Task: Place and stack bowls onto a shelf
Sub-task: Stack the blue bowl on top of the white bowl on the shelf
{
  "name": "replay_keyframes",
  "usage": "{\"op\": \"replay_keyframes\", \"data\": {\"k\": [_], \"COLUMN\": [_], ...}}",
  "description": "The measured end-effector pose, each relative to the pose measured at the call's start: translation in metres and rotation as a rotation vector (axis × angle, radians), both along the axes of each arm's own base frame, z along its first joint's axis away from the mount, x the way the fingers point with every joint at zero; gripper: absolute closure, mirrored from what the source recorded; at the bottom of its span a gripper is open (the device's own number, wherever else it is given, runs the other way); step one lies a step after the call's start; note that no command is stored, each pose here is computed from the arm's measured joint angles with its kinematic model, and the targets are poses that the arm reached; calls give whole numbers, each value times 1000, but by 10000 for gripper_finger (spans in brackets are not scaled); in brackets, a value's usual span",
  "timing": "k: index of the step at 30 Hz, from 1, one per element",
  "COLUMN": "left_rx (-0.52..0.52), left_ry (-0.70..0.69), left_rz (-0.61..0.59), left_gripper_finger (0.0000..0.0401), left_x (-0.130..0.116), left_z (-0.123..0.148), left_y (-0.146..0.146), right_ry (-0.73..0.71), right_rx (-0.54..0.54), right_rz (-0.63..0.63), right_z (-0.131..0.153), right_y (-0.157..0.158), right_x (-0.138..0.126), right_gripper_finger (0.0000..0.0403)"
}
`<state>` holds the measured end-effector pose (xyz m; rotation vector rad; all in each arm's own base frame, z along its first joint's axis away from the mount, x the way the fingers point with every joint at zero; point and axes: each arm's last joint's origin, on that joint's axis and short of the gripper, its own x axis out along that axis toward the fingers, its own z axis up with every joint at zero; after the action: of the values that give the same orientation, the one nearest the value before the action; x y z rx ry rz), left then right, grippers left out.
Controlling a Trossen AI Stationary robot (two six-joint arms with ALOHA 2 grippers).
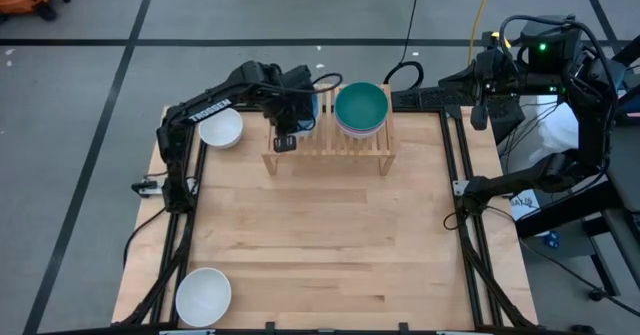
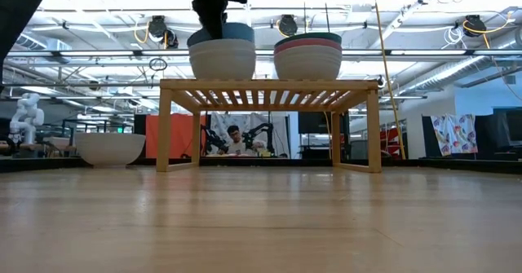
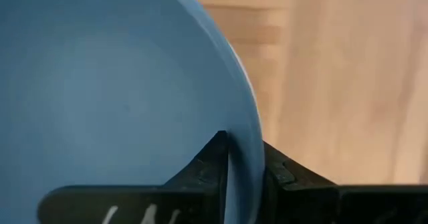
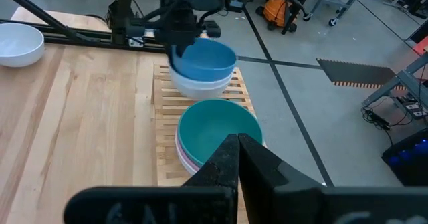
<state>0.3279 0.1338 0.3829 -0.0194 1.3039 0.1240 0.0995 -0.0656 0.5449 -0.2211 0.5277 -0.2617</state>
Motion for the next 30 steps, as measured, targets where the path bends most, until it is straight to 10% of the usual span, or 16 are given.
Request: {"op": "replay_keyframes", "data": {"k": [30], "left_rx": [95], "left_ry": [-140], "left_rz": [105], "left_gripper_finger": [343], "left_x": [-6], "left_z": [40], "left_y": [-7], "right_ry": [0], "right_rx": [0], "right_rz": [0], "right_z": [0], "right_y": [0], "right_x": [0], "right_gripper_finger": [403]}}
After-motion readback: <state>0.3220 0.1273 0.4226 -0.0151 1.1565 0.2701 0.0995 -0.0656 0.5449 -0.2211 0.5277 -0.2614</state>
